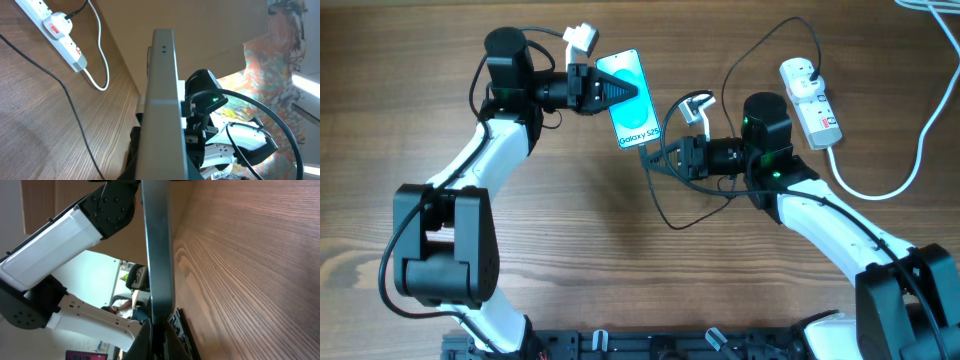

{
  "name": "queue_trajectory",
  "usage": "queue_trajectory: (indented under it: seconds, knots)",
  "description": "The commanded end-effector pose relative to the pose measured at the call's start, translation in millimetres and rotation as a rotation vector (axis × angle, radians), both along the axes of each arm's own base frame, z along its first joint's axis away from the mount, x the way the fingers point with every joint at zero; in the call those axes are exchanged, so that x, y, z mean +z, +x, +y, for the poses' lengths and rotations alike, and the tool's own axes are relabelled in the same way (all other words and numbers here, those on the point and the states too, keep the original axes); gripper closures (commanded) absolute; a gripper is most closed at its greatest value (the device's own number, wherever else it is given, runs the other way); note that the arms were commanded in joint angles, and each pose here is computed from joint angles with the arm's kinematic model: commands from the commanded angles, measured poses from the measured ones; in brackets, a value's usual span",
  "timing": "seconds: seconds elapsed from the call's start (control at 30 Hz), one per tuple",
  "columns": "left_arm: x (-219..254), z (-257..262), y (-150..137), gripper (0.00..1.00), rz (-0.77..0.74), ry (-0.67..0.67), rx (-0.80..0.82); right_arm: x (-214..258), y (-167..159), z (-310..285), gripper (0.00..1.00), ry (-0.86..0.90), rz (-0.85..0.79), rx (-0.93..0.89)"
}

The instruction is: Plug charger to phone and switch on socket

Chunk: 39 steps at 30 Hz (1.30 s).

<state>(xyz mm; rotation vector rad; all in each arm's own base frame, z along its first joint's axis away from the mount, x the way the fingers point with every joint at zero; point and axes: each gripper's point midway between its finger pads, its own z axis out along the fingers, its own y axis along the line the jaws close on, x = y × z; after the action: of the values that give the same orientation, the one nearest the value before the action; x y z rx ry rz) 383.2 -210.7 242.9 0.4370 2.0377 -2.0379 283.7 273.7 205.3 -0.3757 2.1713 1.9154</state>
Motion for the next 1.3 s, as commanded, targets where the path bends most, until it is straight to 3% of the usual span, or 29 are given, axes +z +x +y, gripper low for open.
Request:
queue_trajectory:
  seconds: [0.0, 0.5, 0.9, 1.27]
  knots:
    - [6.3, -5.9, -13.7, 0.96, 0.007, -0.010, -0.074, 4.1, 7.6, 1.0, 0.96, 0.007, -0.036, -0.022]
    - [-7.8, -23.0, -34.6, 0.96, 0.060, -0.005, -0.126, 6.6, 10.1, 0.9, 0.95, 0.012, -0.050, -0.032]
    - [5.2, -25.0, -61.9, 0.96, -0.015, -0.013, -0.144, 7.1, 16.3, -4.3, 0.95, 0.012, -0.042, -0.057]
    - [-11.5, -34.4, -80.0, 0.96, 0.044, -0.005, -0.180, 16.1, 18.3, -3.0, 0.95, 0.025, -0.071, -0.050]
